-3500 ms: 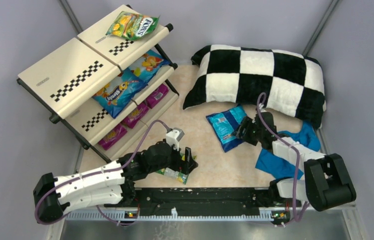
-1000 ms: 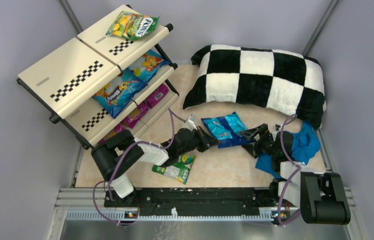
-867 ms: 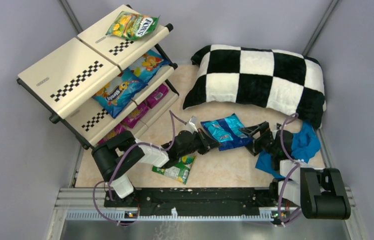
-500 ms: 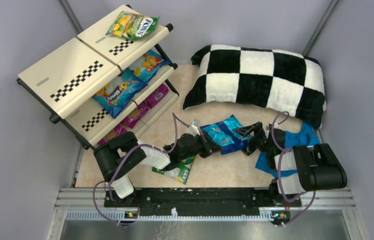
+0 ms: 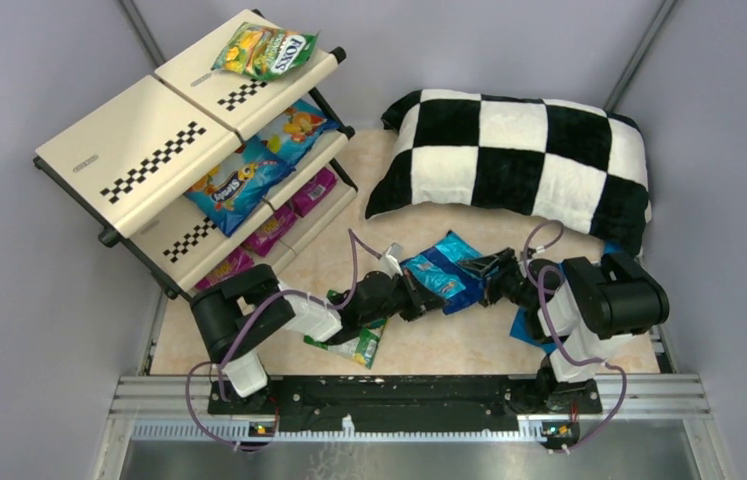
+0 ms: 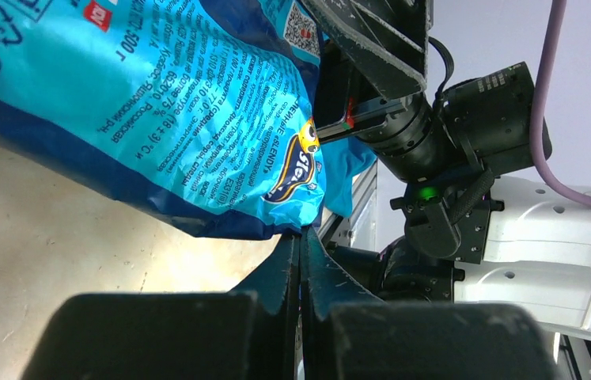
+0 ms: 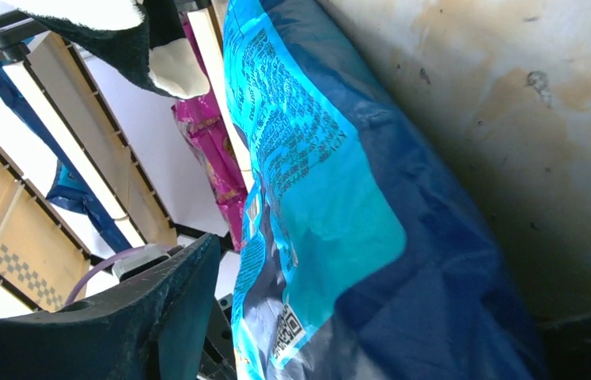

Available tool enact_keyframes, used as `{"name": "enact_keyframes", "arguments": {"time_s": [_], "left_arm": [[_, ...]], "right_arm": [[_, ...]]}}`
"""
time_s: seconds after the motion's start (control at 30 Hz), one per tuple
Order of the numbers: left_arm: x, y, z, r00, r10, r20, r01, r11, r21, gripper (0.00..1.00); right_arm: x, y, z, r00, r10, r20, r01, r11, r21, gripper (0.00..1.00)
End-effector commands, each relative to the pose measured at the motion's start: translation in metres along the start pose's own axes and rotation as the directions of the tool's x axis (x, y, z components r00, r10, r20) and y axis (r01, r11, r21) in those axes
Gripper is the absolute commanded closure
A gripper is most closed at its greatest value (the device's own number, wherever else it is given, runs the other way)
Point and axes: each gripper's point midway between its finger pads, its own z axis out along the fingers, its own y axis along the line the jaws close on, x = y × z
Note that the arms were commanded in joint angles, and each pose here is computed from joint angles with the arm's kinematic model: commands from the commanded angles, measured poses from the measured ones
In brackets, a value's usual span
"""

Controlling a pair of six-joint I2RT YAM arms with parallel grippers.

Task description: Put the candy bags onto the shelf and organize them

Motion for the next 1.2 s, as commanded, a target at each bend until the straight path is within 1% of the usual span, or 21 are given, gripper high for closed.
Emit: {"name": "enact_keyframes", "arguments": {"time_s": [0.0,0.1,0.2,0.33,0.4,0.57,0.67,0.7,0.77,0.83,0.97,1.07,1.17], "left_arm": [[0.002,-0.028,-0.004,1.0,0.024,0.006,-0.024,0.993,0.116,1.0],[0.003,-0.022,-0.006,0.999,0.04,0.01,-0.041,0.995,0.089,0.99],[0.004,-0.02,-0.009,0.998,0.066,0.017,-0.067,0.995,0.072,0.87],[0.003,-0.018,-0.02,0.992,0.125,0.029,-0.126,0.991,0.037,0.75],[-0.003,-0.019,-0.028,0.985,0.165,0.058,-0.165,0.986,-0.001,0.68],[-0.018,-0.038,-0.059,0.947,0.309,0.09,-0.303,0.95,-0.079,0.51],[-0.03,-0.06,-0.087,0.91,0.403,0.095,-0.391,0.913,-0.118,0.43],[-0.036,-0.076,-0.096,0.898,0.426,0.11,-0.415,0.903,-0.112,0.41],[-0.043,-0.091,-0.114,0.875,0.47,0.114,-0.457,0.881,-0.122,0.38],[-0.047,-0.105,-0.132,0.856,0.502,0.12,-0.49,0.864,-0.119,0.36],[-0.057,-0.132,-0.162,0.818,0.551,0.162,-0.545,0.834,-0.088,0.32],[-0.069,-0.143,-0.182,0.791,0.579,0.199,-0.566,0.815,-0.121,0.31],[-0.075,-0.174,-0.2,0.776,0.579,0.251,-0.583,0.81,-0.066,0.31]], "right_arm": [[0.002,0.032,0.0,0.997,-0.072,0.01,0.072,0.988,-0.134,0.39],[0.003,0.033,0.001,0.996,-0.084,0.008,0.084,0.987,-0.136,0.47],[0.001,0.033,0.001,0.994,-0.108,0.024,0.11,0.985,-0.136,0.55],[0.001,0.031,0.002,0.992,-0.126,0.027,0.128,0.984,-0.126,0.65],[0.001,0.031,0.001,0.991,-0.132,0.028,0.135,0.983,-0.127,0.69],[0.001,0.033,0.0,0.988,-0.15,0.03,0.152,0.98,-0.13,0.76],[0.001,0.034,0.0,0.985,-0.17,0.028,0.172,0.977,-0.124,0.78],[0.002,0.035,0.0,0.983,-0.181,0.028,0.183,0.975,-0.124,0.79],[0.002,0.036,-0.001,0.98,-0.195,0.03,0.197,0.973,-0.116,0.82],[0.002,0.039,-0.003,0.976,-0.214,0.035,0.216,0.969,-0.117,0.83],[0.003,0.049,-0.008,0.966,-0.255,0.041,0.258,0.959,-0.12,0.88],[0.004,0.058,-0.013,0.958,-0.282,0.049,0.286,0.951,-0.116,0.91],[0.007,0.076,-0.02,0.949,-0.311,0.052,0.315,0.94,-0.134,0.93]]}}
